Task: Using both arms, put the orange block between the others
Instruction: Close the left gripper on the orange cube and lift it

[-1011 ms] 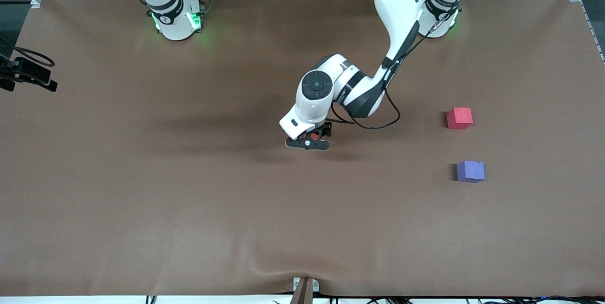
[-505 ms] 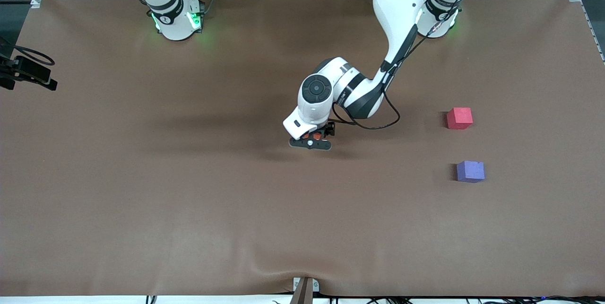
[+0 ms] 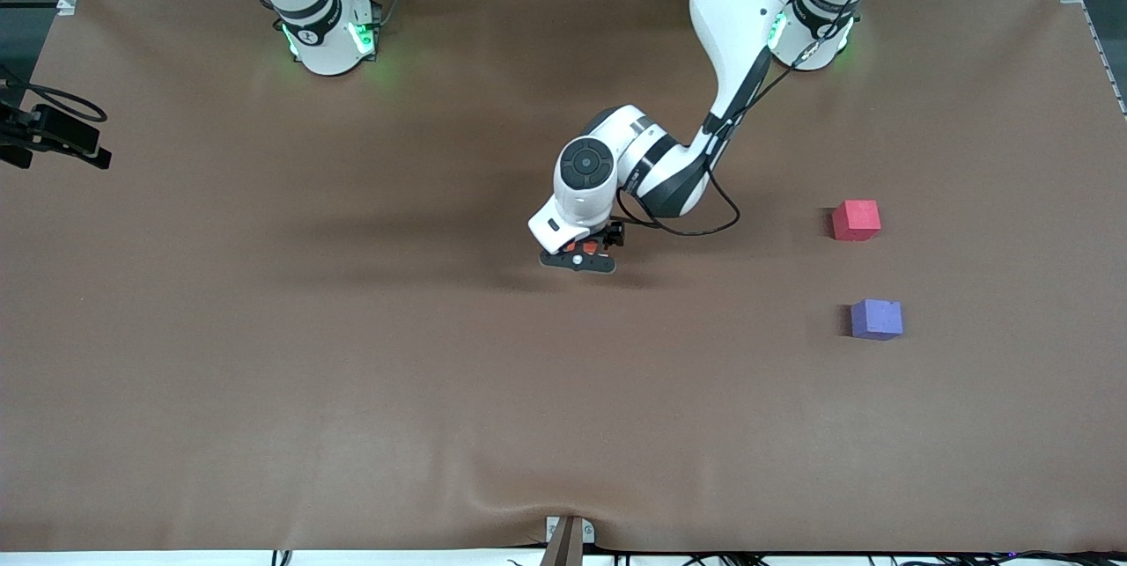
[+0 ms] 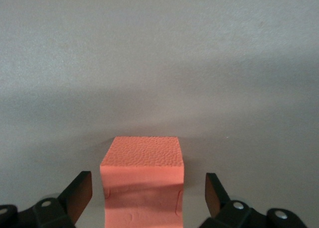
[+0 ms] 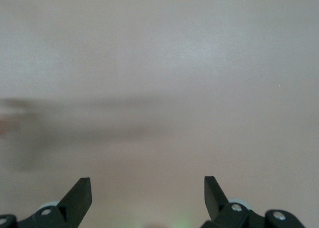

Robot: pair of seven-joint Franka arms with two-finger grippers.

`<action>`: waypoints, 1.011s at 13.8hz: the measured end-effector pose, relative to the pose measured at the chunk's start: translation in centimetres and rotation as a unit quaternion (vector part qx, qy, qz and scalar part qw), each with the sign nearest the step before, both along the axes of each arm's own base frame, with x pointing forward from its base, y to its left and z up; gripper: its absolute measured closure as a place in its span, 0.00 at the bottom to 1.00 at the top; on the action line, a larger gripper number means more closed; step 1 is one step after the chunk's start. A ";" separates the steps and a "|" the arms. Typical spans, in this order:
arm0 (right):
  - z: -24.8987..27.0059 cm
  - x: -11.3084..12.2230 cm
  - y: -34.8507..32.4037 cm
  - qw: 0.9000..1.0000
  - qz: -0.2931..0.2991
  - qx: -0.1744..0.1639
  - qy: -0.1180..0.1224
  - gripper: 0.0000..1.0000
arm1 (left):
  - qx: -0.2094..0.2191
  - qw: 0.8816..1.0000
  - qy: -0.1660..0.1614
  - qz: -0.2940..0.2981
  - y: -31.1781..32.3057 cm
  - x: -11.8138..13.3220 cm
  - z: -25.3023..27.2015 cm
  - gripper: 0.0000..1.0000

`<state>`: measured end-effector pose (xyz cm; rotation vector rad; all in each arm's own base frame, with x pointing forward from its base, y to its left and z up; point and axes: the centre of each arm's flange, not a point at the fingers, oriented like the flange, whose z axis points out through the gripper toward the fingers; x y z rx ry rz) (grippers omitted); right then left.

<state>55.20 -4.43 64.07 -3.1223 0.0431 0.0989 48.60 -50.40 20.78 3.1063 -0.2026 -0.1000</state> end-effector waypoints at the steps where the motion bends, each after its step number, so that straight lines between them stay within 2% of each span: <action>1: 0.0 0.0 0.0 1.000 0.000 0.000 0.000 0.00 | 0.000 1.000 0.000 0.001 0.1 0.0 -0.1 0.00; 3: 0.0 0.0 0.0 1.000 0.000 0.000 0.000 0.00 | 0.001 1.000 0.001 0.001 0.1 -0.1 -0.2 0.04; 6: 0.0 0.0 0.4 1.000 0.003 0.000 0.000 0.00 | 0.004 1.000 0.003 0.001 0.3 -0.2 -0.5 0.40; 7: 0.0 0.1 0.6 1.000 0.005 0.000 0.000 0.00 | 0.003 1.000 0.003 0.001 0.3 -0.1 -0.4 0.45; 11: -0.1 0.1 1.1 1.000 0.010 0.000 0.000 0.00 | 0.005 1.000 0.003 0.012 1.2 0.9 0.7 0.49; 14: -0.1 0.1 1.2 1.000 0.011 0.000 0.000 0.00 | 0.007 0.999 0.000 0.044 5.0 4.4 5.7 0.49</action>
